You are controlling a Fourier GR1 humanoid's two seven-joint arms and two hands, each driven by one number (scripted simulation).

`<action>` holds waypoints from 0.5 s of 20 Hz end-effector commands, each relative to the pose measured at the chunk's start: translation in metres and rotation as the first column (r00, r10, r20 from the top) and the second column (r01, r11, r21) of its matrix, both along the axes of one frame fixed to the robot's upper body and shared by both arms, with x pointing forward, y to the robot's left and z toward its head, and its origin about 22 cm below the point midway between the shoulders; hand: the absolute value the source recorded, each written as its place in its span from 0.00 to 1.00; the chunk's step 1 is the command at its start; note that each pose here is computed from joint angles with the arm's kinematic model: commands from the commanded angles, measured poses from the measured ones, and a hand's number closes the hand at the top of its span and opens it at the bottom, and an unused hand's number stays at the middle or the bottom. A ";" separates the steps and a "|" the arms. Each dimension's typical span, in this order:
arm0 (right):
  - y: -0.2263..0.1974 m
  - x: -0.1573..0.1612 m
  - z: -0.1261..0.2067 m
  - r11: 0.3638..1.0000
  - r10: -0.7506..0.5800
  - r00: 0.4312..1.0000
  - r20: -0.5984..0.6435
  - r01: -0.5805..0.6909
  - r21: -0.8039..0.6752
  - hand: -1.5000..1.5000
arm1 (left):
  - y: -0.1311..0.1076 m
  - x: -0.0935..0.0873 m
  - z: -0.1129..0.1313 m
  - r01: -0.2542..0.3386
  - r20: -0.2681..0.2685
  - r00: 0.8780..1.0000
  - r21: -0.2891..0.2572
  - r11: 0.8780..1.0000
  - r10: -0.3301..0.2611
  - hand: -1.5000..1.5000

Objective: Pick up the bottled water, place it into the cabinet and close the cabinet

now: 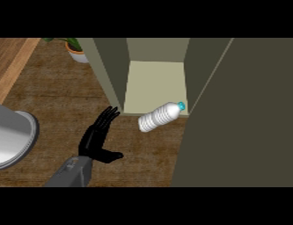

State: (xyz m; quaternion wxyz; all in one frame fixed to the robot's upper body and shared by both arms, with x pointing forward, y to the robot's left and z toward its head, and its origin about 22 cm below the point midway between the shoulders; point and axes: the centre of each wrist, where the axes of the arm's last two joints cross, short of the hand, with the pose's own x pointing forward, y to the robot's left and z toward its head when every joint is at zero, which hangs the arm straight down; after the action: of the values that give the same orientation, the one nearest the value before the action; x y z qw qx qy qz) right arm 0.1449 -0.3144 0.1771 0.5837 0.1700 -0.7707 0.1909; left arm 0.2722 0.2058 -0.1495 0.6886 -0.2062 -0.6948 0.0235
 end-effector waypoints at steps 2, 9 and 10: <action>0.034 -0.024 0.015 0.995 0.099 0.995 0.032 -0.098 -0.016 1.00 | 0.039 0.003 0.018 -0.041 0.178 0.983 -0.032 0.999 0.046 0.00; 0.065 -0.028 0.019 0.981 0.193 0.981 0.005 -0.193 0.015 1.00 | 0.123 -0.015 0.046 -0.110 0.248 0.965 0.113 0.987 0.079 0.00; 0.071 -0.024 0.017 0.978 0.206 0.979 0.012 -0.206 0.035 1.00 | 0.116 -0.014 0.050 -0.095 0.256 0.964 0.101 0.990 0.067 0.00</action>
State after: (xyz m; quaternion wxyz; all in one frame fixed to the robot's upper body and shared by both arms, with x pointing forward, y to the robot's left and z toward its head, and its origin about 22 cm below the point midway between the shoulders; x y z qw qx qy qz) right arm 0.1530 -0.2714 0.1615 0.5967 0.2723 -0.7294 0.1945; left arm 0.2693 0.2991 -0.1115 0.6277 -0.1385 -0.7660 -0.0002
